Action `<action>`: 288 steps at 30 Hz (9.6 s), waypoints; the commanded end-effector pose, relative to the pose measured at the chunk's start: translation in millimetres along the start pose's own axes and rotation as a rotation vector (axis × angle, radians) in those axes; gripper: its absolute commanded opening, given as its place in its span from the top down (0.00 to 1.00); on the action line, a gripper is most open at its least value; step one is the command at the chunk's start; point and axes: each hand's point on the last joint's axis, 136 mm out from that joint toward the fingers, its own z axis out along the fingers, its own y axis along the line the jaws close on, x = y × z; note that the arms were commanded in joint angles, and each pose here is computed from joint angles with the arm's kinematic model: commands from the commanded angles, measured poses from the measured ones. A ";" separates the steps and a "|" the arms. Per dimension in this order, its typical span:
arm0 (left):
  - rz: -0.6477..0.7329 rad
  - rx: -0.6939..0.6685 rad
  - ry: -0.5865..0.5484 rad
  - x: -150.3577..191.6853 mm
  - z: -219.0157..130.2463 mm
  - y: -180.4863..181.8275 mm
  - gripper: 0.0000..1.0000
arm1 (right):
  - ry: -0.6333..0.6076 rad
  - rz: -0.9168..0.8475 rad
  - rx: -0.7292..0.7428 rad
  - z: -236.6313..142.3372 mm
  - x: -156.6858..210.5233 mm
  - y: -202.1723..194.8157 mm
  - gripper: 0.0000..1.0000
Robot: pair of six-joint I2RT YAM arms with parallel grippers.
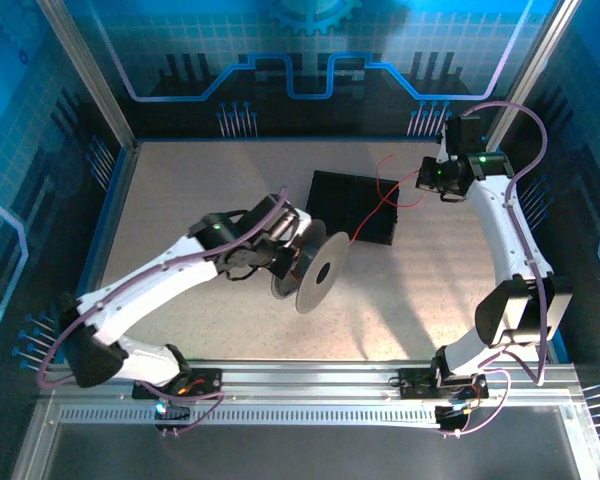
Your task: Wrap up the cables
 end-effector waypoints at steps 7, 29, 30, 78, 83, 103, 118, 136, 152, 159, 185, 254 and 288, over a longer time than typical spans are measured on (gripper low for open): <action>0.069 -0.122 0.101 15.3 14.1 17.1 1.00 | -0.105 -0.084 -0.113 -31.9 -28.8 54.7 1.00; -0.410 -0.317 -0.003 -18.5 -2.7 130.1 1.00 | -0.199 -0.488 -0.729 -215.3 76.7 277.2 1.00; -0.434 -0.322 -0.013 -20.6 -5.1 136.7 1.00 | -0.192 -0.495 -0.750 -219.8 84.9 281.9 1.00; -0.720 0.462 -0.518 -103.5 -165.3 160.6 1.00 | 0.362 -0.403 -0.315 84.6 264.4 182.6 1.00; -0.646 0.496 -0.485 -80.9 -175.3 132.6 1.00 | 0.318 -0.372 -0.308 77.8 241.4 171.0 1.00; -0.457 0.540 -0.385 -67.2 -149.4 63.8 1.00 | 0.117 -0.447 -0.639 13.4 188.2 196.7 0.76; -0.359 0.529 -0.400 -73.3 -150.4 63.7 1.00 | 0.026 -0.320 -0.930 -98.0 171.7 167.5 0.25; -0.355 0.532 -0.413 -73.4 -161.0 60.6 1.00 | 0.058 -0.205 -0.928 -66.0 186.4 142.3 0.29; -0.386 0.543 -0.419 -77.6 -155.2 63.1 1.00 | -0.004 -0.506 -1.053 -56.4 260.2 213.2 0.30; -0.388 0.556 -0.419 -77.5 -154.1 61.8 1.00 | -0.041 -0.481 -1.065 -39.2 263.8 228.7 0.49; -0.399 0.560 -0.412 -72.8 -150.1 61.4 1.00 | 0.037 -0.449 -1.083 -23.8 273.0 239.8 0.84; -0.956 -0.355 -0.113 8.0 -38.2 171.4 1.00 | -0.037 -0.053 -1.450 -229.9 92.7 362.5 1.00; -1.289 0.146 -0.396 -55.1 -75.8 213.6 1.00 | 0.083 0.082 -1.009 -36.0 240.5 253.2 1.00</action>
